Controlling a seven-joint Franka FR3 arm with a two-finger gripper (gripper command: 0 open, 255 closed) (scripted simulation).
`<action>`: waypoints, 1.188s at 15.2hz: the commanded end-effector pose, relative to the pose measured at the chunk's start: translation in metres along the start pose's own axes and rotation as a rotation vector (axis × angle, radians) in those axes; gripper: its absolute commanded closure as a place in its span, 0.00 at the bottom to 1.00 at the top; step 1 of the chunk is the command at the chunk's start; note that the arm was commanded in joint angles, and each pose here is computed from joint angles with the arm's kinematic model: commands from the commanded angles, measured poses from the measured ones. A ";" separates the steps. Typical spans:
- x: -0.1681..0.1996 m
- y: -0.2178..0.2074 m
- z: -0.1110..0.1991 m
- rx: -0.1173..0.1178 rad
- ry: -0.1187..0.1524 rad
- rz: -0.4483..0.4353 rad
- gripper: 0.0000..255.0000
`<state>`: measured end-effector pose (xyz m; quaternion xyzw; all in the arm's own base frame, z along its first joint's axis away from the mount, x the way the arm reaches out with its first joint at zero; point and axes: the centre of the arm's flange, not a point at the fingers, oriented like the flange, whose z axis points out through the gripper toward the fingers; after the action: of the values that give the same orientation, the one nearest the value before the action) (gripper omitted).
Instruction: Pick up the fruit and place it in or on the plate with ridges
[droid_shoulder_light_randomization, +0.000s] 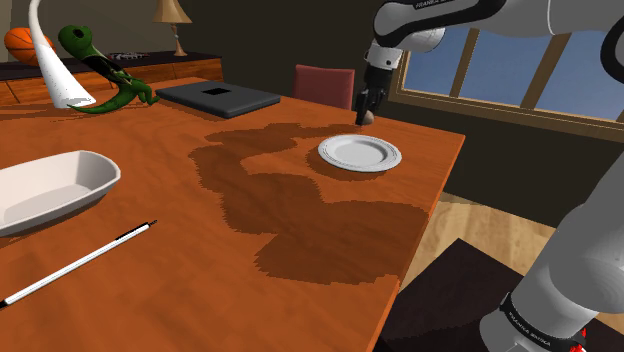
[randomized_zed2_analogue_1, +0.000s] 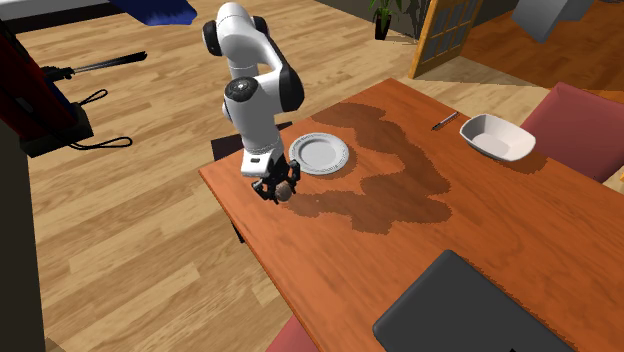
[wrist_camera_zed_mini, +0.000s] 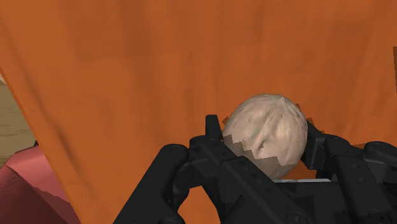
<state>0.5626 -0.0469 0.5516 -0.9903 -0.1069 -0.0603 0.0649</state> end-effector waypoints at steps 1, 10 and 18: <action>0.001 -0.001 -0.009 0.000 0.000 0.000 1.00; 0.008 -0.007 -0.056 0.000 0.000 0.000 1.00; -0.007 -0.045 -0.079 0.000 0.000 0.000 1.00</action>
<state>0.5456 -0.0243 0.6338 -0.9903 -0.1072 -0.0604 0.0651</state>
